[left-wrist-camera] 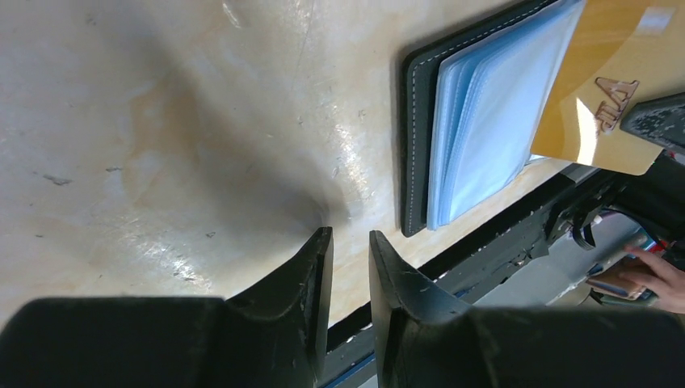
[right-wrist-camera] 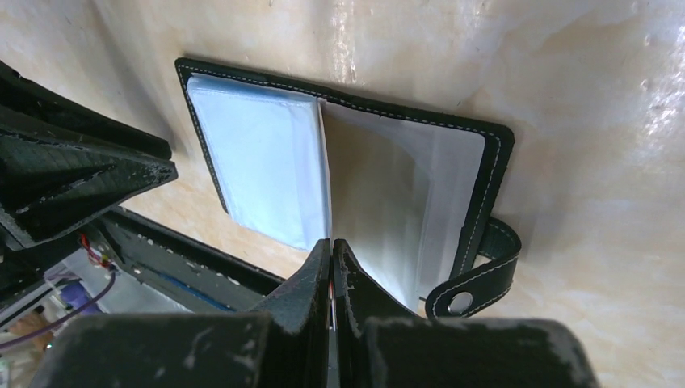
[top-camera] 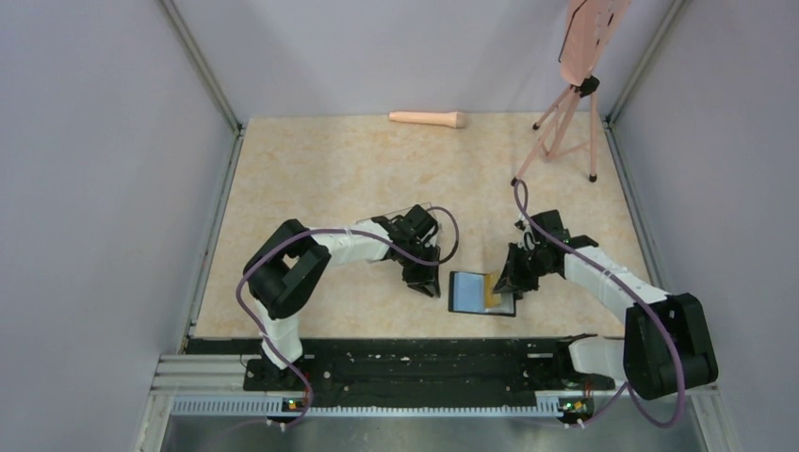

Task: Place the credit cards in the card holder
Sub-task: Insert the credit card into the card holder.

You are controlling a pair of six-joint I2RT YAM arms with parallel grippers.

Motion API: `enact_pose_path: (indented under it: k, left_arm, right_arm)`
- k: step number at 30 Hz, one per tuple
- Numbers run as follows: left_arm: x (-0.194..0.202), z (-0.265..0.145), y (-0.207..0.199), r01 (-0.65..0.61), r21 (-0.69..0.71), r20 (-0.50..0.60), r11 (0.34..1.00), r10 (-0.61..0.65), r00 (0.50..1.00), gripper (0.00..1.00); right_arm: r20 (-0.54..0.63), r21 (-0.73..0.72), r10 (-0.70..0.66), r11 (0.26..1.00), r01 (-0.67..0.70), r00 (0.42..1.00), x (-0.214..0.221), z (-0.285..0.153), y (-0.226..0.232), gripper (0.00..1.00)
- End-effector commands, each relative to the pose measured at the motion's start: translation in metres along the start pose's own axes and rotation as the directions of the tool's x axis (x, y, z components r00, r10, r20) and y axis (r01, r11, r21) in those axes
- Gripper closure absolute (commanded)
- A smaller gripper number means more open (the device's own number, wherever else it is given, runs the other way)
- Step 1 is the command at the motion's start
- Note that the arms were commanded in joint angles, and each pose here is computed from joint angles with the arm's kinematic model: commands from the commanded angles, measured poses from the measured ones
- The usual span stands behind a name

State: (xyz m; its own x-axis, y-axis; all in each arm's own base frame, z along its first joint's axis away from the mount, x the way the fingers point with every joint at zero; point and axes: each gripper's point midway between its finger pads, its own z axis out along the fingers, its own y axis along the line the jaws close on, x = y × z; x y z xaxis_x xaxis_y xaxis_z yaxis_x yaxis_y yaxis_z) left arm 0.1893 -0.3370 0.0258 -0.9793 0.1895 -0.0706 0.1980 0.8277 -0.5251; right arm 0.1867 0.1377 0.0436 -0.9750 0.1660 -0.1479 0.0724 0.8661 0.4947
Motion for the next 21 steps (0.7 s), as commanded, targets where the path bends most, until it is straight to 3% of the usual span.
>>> enact_pose_path:
  k: [1, 21]
  left_arm:
    - [-0.012, 0.0, -0.016, -0.008, 0.059, 0.028, 0.998, 0.006, 1.0, 0.72]
    - [-0.005, 0.006, -0.008, 0.024, 0.055, 0.017, 0.998, -0.025, 1.0, 0.74]
  right_arm:
    - [0.07, -0.034, -0.005, 0.999, 0.007, 0.998, -0.007, -0.001, 0.01, 1.0]
    - [0.141, -0.126, 0.008, 0.992, 0.01, 0.99, -0.003, -0.011, 0.024, 1.0]
